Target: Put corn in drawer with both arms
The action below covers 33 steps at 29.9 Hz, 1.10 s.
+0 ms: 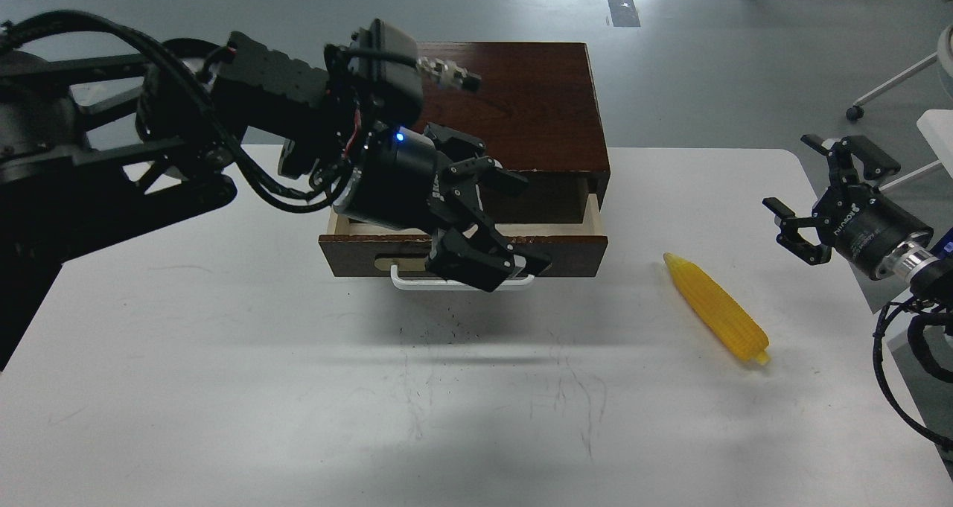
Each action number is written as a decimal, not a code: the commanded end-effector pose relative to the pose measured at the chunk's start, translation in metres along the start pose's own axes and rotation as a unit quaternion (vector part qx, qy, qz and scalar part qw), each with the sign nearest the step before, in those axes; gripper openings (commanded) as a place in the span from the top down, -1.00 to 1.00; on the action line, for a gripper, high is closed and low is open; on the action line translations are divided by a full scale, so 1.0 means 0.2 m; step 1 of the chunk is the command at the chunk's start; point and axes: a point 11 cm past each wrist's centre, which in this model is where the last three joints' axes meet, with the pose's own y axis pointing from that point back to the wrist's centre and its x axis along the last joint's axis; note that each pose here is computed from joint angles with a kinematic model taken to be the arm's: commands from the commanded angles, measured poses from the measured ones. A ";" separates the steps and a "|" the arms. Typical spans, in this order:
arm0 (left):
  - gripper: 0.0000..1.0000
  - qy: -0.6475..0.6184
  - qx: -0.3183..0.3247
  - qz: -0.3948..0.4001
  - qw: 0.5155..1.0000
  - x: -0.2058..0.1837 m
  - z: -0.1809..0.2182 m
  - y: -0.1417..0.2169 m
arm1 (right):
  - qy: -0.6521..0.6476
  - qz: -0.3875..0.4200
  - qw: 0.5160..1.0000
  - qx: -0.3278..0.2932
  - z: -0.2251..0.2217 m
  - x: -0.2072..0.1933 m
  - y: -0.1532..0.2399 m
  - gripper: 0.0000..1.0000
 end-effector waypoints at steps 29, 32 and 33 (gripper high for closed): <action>-0.98 0.671 -0.029 0.520 0.527 -1.07 -0.53 0.65 | 0.359 -0.124 0.918 -0.110 -0.26 -0.05 0.01 -1.00; -0.98 0.675 -0.032 0.520 0.523 -1.09 -0.53 0.62 | 0.460 -0.157 0.861 -0.150 -0.29 -0.06 0.01 -1.00; -0.98 0.676 -0.031 0.521 0.520 -1.10 -0.53 0.62 | 0.488 -0.173 0.839 -0.165 -0.27 -0.07 0.01 -1.00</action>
